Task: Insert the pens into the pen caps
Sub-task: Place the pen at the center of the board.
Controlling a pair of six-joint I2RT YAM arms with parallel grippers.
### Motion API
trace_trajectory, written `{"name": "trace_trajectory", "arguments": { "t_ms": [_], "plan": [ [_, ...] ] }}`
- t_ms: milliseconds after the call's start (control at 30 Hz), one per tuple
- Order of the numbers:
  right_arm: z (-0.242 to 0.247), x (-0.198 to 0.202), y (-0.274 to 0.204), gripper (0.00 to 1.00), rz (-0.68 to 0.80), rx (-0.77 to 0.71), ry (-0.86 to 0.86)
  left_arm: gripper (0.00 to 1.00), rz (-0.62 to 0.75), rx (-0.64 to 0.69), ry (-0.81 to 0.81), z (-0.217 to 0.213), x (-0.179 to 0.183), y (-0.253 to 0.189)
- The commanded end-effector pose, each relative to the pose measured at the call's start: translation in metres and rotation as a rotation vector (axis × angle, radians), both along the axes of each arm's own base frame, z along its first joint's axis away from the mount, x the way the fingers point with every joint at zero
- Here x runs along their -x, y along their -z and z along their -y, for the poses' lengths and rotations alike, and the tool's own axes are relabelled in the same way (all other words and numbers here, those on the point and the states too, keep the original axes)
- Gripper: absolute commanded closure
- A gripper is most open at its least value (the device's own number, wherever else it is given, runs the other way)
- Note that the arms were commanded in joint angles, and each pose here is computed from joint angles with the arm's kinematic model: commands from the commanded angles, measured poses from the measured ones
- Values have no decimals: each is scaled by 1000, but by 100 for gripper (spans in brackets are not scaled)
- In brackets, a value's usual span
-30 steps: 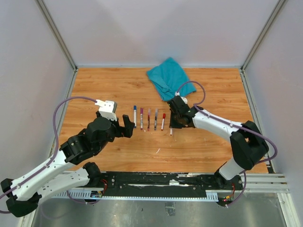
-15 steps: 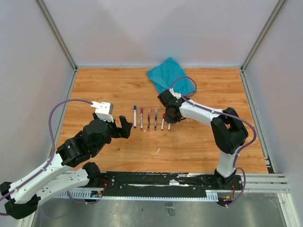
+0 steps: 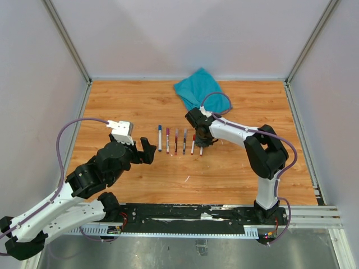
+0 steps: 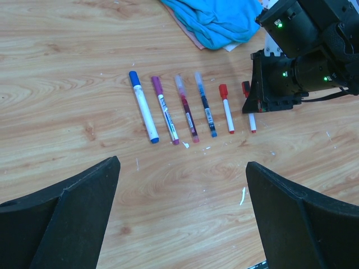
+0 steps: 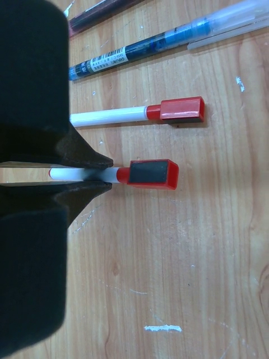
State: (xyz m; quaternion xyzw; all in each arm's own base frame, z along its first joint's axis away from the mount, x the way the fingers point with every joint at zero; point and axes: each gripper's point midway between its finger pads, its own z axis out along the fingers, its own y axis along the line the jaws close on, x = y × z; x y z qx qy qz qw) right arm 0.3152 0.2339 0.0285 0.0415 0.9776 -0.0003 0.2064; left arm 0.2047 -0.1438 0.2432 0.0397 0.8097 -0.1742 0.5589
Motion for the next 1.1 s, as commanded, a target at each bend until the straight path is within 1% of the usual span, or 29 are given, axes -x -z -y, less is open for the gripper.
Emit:
{"name": "trace_trajectory", "arguments": {
  "t_ms": [0, 133, 300, 500, 600, 767, 800, 967, 1067],
  "plan": [
    [8, -16, -2, 95, 33, 24, 55, 0, 28, 8, -6, -1, -3, -5],
    [7, -18, 3, 90, 23, 27, 51, 0, 30, 8, -9, -2, -3, -6],
    [8, -15, 11, 80, 3, 37, 56, 0, 32, 10, -9, -2, -3, -6],
    [10, -15, 12, 74, 0, 39, 57, 0, 33, 10, -11, -2, -3, -6],
    [8, -15, 8, 74, 2, 27, 50, 0, 33, 8, -11, -2, -3, -6],
    [6, -13, -11, 73, 37, -13, 21, 0, 32, 8, -11, -2, -3, -6],
    [5, -14, -21, 72, 60, -34, 13, 0, 32, 9, -12, -2, -3, -6],
    [11, -5, -55, 60, 170, -100, -67, 0, 27, 2, -12, -2, -4, -4],
    [14, 3, -78, 55, 233, -132, -148, 0, 20, 0, -30, -4, -5, -3]
  ]
}}
